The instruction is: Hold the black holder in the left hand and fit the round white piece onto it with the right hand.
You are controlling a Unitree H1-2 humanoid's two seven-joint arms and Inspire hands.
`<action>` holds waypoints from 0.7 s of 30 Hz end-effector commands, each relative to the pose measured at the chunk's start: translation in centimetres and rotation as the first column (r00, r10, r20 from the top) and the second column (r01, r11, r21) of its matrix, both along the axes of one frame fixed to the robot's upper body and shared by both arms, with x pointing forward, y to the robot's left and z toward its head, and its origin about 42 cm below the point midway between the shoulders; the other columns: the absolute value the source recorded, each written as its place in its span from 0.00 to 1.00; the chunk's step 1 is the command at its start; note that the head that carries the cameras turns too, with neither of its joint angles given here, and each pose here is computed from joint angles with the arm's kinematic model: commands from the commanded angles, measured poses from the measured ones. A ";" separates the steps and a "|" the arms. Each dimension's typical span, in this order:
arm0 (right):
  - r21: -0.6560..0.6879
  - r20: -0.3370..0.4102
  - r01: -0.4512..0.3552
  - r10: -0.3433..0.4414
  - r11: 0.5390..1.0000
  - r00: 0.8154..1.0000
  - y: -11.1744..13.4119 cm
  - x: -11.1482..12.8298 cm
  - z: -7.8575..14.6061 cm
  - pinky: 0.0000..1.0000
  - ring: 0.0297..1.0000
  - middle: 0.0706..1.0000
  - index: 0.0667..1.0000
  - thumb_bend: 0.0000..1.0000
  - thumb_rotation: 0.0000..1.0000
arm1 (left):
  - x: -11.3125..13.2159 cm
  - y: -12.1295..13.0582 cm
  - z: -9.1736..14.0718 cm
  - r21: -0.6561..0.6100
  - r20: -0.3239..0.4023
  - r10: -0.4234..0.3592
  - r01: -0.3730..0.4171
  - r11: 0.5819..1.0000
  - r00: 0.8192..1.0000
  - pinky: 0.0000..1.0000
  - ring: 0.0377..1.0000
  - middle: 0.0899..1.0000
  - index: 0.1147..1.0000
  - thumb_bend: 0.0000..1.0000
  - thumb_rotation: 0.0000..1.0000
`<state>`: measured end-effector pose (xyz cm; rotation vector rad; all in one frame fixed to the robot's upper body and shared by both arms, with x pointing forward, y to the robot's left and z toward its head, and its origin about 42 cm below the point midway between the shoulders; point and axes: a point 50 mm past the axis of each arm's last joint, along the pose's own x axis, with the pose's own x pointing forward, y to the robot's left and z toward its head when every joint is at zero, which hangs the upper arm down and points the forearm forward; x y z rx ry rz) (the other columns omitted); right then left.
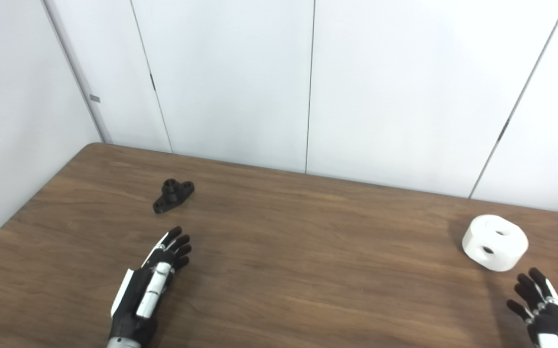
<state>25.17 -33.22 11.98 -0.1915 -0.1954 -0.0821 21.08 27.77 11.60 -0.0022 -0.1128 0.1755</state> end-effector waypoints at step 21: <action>-0.037 -0.050 0.031 -0.033 0.999 0.998 0.1 -1.7 -1.9 0.88 0.91 0.90 0.92 0.47 0.94 | 2.7 4.4 7.3 0.633 0.151 0.186 -0.239 0.736 0.971 0.87 0.91 0.92 0.91 0.80 0.36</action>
